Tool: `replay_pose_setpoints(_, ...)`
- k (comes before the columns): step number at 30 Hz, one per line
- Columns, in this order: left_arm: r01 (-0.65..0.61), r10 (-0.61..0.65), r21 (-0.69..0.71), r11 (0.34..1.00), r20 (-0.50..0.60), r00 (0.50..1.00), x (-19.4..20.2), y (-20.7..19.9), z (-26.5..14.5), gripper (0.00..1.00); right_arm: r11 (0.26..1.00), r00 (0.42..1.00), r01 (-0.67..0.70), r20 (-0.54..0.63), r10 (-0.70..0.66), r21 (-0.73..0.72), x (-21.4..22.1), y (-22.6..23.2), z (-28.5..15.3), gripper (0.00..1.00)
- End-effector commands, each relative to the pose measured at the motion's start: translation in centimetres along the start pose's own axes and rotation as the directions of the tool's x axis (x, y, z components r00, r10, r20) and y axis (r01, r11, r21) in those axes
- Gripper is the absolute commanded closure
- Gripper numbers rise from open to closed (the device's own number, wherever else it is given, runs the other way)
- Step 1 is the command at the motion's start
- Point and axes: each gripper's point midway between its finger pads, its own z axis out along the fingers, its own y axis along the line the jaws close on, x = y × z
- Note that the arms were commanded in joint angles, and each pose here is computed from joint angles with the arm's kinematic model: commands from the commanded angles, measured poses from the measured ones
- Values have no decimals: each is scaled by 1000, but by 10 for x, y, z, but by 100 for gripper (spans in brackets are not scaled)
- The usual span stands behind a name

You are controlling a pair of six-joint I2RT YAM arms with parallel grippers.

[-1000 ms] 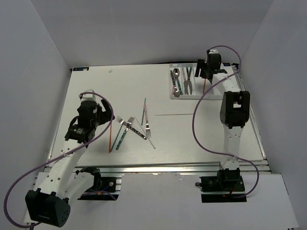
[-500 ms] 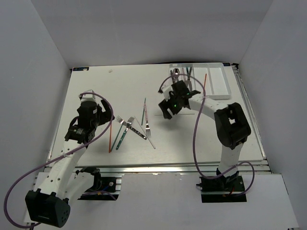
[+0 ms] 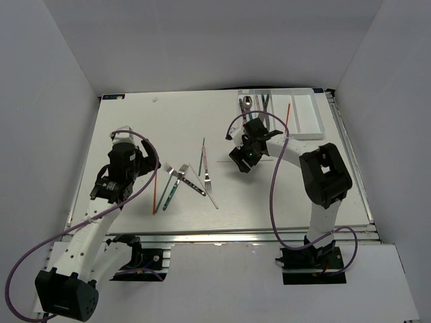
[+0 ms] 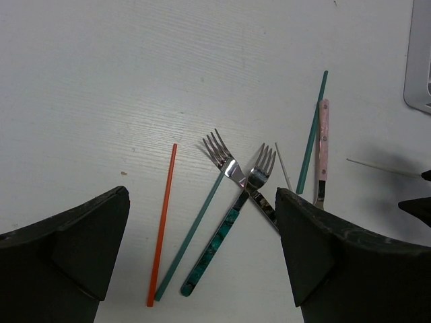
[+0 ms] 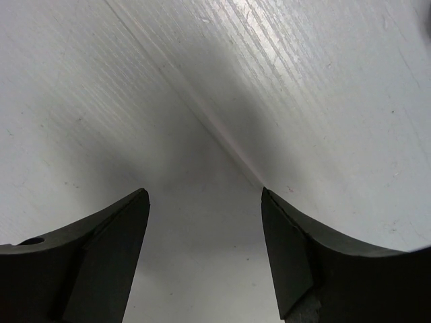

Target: Sort the eating utensils into containers

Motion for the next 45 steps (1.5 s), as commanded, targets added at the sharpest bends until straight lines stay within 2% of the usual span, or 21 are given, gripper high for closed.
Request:
replay_pose_setpoints(1, -9, 8, 32, 999, 10, 1000, -1, -6, -1, 2, 997, 998, 66, 14, -66, 47, -12, -11, -6, 28)
replay_pose_setpoints(3, -8, 8, 29, 1000, 10, 1000, -1, -5, -1, 2, 995, 997, 73, 8, -74, 70, -14, -20, -5, 28)
replay_pose_setpoints(9, -9, 9, 27, 1000, 11, 1000, -1, -5, -1, 2, 999, 998, 48, -46, -49, -5, 3, -19, 15, 36)
replay_pose_setpoints(12, -9, 9, 26, 1000, 6, 1000, -1, -5, 0, 2, 998, 996, 27, -82, -31, -54, 18, -8, 22, 48)
replay_pose_setpoints(13, -9, 9, 27, 1000, 4, 1000, 0, -5, 1, 2, 997, 995, 18, -99, -25, -70, 24, -4, 25, 61)
replay_pose_setpoints(15, -9, 8, 28, 1000, 4, 1000, 0, -5, 0, 2, 997, 992, 1, -123, -11, -82, 31, 3, 26, 78)
replay_pose_setpoints(17, -9, 9, 22, 1000, 6, 1000, -1, -4, 0, 2, 998, 988, 15, -155, -25, -64, 40, 6, 28, 100)
replay_pose_setpoints(20, -7, 7, 18, 1000, 12, 1000, -2, -3, -1, 2, 997, 985, 68, -158, -75, -49, 34, 22, 29, 100)
replay_pose_setpoints(23, -5, 5, 12, 1000, 16, 1000, -3, -2, -1, 2, 996, 991, 81, -105, -83, -32, 17, 31, 21, 100)
replay_pose_setpoints(27, -4, 4, -3, 1000, 21, 1000, -4, 0, -2, 2, 998, 996, 10, 91, -16, 62, -26, 20, -7, 100)
replay_pose_setpoints(28, -3, 3, -1, 1000, 22, 1000, -4, 0, -2, 2, 992, 979, -12, 204, -14, 125, -53, 7, -26, 100)
replay_pose_setpoints(31, -4, 4, -5, 1000, 20, 1000, -4, 1, -2, 2, 954, 927, -224, 347, 145, 200, -77, -37, -63, 100)
replay_pose_setpoints(32, -5, 5, -9, 1000, 19, 1000, -4, 1, -1, 2, 919, 898, -324, 380, 223, 226, -73, -65, -75, 100)
replay_pose_setpoints(33, -5, 5, -10, 1000, 16, 1000, -3, 2, -1, 2, 865, 841, -453, 425, 335, 214, -74, -82, -82, 100)
replay_pose_setpoints(35, -5, 5, -10, 1000, 19, 1000, -4, 2, -1, 2, 756, 737, -615, 506, 448, 225, -69, -132, -104, 100)
replay_pose_setpoints(37, -5, 5, -12, 1000, 20, 1000, -4, 2, -1, 2, 694, 668, -689, 553, 497, 208, -79, -165, -112, 100)
replay_pose_setpoints(40, -7, 7, -10, 1000, 14, 1000, -3, 1, 0, 2, 618, 665, -729, 520, 536, 295, -63, -215, -93, 100)
replay_pose_setpoints(41, -9, 10, -11, 1000, 11, 1000, -2, 1, 1, 2, 605, 651, -736, 561, 511, 303, -81, -239, -111, 100)
replay_pose_setpoints(42, -10, 10, -9, 1000, 7, 1000, -1, 1, 1, 2, 597, 660, -738, 523, 539, 315, -72, -251, -83, 100)
replay_pose_setpoints(44, -14, 14, -15, 1000, -2, 1000, 1, 2, 3, 2, 567, 651, -743, 581, 488, 356, -90, -288, -101, 100)
replay_pose_setpoints(45, -14, 14, -13, 1000, -2, 1000, 1, 1, 4, 2, 551, 659, -744, 548, 515, 377, -78, -297, -79, 100)
